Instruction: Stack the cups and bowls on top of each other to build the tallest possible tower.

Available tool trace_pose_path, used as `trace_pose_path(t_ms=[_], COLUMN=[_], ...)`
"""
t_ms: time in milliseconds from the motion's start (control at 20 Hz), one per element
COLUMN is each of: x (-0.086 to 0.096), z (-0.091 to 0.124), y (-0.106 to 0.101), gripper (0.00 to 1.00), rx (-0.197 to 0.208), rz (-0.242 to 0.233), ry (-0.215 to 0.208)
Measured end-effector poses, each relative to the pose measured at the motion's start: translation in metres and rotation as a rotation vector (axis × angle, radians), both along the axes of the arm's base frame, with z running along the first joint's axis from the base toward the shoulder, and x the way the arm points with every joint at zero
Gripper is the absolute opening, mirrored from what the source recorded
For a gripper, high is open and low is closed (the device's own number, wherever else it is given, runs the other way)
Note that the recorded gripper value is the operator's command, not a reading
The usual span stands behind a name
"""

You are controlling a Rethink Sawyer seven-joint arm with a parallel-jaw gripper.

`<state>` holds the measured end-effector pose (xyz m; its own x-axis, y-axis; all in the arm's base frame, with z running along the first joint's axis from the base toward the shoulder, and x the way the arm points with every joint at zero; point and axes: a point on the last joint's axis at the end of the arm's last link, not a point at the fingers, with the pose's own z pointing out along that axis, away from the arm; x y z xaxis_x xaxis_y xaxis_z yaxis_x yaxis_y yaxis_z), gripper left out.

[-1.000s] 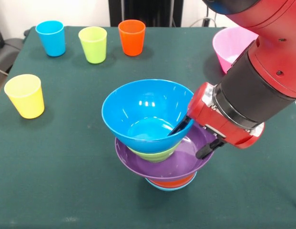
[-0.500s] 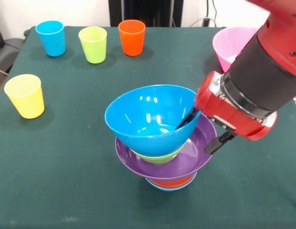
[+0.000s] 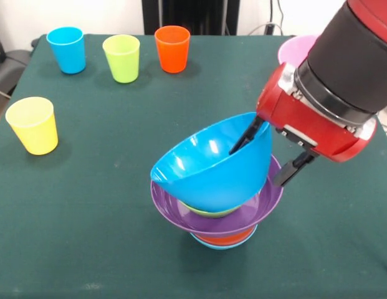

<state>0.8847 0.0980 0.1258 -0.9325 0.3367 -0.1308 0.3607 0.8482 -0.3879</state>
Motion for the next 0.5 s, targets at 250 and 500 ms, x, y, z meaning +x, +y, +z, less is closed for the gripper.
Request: trace_pose_path(t_ms=[250,500], x=[0.002,0.002], z=[0.011,0.012], y=[-0.003,-0.005], gripper=[1.0,1.0], rx=[-0.004,-0.007], rz=[-0.003,-0.005], ry=[-0.01,-0.011])
